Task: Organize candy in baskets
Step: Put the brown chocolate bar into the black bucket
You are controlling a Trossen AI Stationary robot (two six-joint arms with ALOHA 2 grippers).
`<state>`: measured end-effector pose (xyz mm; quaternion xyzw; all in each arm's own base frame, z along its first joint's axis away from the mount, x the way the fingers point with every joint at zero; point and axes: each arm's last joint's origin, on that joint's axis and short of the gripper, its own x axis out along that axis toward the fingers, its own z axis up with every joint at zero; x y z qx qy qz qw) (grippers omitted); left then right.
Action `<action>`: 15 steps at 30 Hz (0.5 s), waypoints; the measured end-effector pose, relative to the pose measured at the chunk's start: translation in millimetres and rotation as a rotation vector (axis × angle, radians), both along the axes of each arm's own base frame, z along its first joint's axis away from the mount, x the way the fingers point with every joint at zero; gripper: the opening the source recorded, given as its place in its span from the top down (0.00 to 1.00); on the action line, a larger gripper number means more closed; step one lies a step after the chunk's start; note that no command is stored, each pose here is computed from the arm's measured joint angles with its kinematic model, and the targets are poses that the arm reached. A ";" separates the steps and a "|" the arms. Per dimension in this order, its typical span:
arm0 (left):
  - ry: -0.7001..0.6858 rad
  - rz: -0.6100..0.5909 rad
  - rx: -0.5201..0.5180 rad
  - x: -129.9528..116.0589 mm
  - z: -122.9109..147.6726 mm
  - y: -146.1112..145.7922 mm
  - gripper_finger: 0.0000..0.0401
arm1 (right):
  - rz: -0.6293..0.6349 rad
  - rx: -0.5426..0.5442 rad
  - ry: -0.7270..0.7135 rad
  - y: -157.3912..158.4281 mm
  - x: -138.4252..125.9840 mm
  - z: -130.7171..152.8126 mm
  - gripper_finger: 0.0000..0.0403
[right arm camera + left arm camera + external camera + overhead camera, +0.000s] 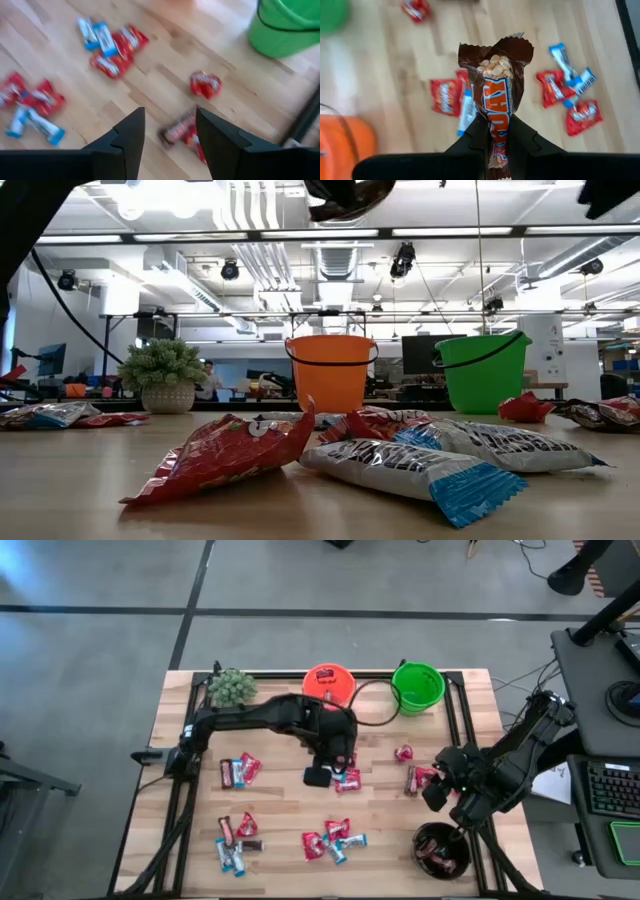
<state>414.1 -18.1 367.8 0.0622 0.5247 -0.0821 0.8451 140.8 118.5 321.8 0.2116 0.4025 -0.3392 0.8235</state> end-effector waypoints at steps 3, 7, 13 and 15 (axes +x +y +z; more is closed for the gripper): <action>-0.010 0.023 0.034 -3.6 3.3 4.7 0.97 | -0.009 -0.035 -0.131 1.3 6.6 5.7 0.57; -0.012 0.046 0.068 -3.8 3.8 10.3 0.97 | 0.001 -0.071 -0.280 2.8 19.0 16.0 0.57; -0.079 0.054 0.073 1.9 6.9 16.4 0.97 | 0.006 -0.108 -0.368 -3.8 41.2 23.5 0.57; -0.106 0.052 0.076 4.1 8.3 17.6 0.97 | -0.009 -0.108 -0.389 -7.7 48.0 25.4 0.57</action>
